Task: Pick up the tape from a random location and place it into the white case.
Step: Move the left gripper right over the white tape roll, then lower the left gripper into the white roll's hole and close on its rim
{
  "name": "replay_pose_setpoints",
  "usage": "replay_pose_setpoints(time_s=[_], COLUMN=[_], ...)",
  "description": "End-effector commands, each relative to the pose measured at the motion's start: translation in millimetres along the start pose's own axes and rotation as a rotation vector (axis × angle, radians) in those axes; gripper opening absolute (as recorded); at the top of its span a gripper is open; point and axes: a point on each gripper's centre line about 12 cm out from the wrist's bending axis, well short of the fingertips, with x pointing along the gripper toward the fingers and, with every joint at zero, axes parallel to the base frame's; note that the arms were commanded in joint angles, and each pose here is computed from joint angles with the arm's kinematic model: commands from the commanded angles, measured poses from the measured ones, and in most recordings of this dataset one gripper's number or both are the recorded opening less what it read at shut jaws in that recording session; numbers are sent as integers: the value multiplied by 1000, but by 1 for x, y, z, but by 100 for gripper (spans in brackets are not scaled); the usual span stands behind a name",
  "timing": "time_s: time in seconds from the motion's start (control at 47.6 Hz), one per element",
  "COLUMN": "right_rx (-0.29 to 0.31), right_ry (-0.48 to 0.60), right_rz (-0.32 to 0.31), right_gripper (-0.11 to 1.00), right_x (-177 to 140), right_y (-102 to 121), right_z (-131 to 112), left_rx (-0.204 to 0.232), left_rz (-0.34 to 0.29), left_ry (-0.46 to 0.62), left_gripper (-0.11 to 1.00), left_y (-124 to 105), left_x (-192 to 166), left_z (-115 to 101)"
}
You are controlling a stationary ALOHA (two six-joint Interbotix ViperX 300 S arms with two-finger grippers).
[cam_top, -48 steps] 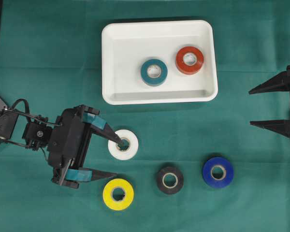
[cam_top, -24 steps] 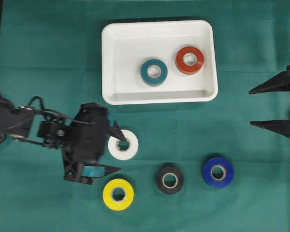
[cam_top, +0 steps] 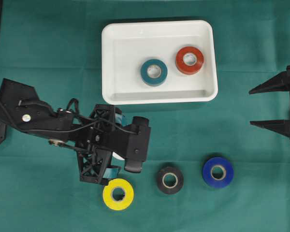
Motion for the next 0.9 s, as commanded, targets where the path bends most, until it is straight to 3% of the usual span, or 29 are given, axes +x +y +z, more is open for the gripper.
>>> replay_pose_setpoints(time_s=[0.0, 0.882], right_rx=[-3, -4], right_ry=[-12, 1], right_rz=[0, -2], right_gripper=[89, 89], right_x=[1, 2], right_y=[1, 0], right_z=[7, 5], left_rx=[-1, -7], left_rz=[5, 11], left_ry=[-12, 3], left_gripper=[90, 90], left_y=[2, 6], left_x=[-11, -11], left_z=[12, 10])
